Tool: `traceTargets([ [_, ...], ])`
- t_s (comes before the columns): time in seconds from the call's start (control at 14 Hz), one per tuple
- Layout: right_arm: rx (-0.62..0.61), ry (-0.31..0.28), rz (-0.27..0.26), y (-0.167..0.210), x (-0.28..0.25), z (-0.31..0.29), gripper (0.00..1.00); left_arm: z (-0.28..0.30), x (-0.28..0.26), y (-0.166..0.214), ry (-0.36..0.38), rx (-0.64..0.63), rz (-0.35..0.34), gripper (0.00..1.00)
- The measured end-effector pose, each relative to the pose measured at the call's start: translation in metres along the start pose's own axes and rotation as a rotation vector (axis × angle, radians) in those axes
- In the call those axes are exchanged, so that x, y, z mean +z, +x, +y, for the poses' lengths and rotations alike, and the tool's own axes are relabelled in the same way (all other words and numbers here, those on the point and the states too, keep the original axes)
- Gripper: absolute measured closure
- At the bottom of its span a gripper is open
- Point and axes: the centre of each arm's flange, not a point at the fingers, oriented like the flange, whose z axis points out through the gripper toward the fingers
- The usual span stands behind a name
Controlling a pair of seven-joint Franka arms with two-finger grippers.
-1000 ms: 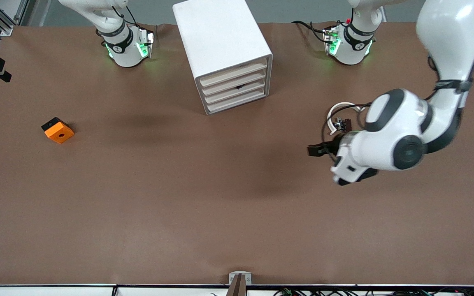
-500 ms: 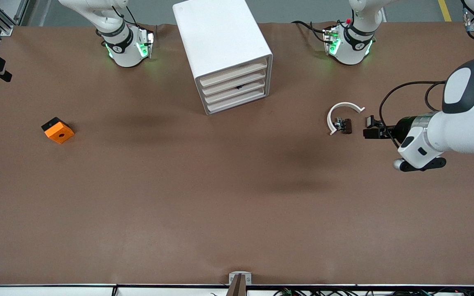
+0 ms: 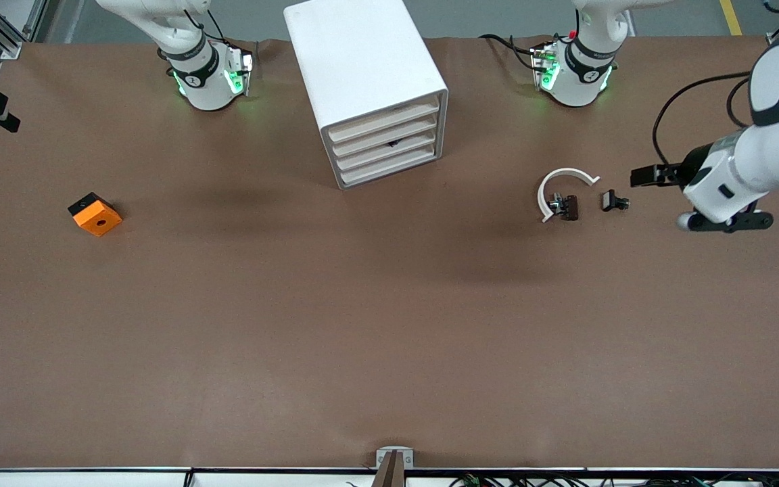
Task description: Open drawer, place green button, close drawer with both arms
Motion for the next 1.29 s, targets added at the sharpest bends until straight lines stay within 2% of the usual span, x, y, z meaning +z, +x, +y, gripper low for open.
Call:
traceTargets([
  [0.21, 0.000, 0.000, 0.000, 0.000, 0.000, 0.000, 0.00, -0.004, 0.013, -0.040, 0.011, -0.006, 0.140, 0.00],
  [0.36, 0.000, 0.000, 0.000, 0.000, 0.000, 0.000, 0.00, -0.002, 0.011, -0.059, 0.018, -0.004, 0.199, 0.00],
  [0.57, 0.001, 0.000, -0.002, 0.000, 0.000, 0.001, 0.00, 0.000, -0.021, -0.070, 0.016, -0.003, 0.275, 0.00],
  [0.93, 0.002, 0.001, -0.003, 0.000, 0.000, 0.001, 0.00, -0.010, -0.079, -0.065, -0.001, -0.021, 0.308, 0.00],
  [1.29, 0.002, 0.001, -0.003, 0.000, 0.000, 0.001, 0.00, -0.009, -0.103, -0.043, -0.011, -0.014, 0.268, 0.00],
])
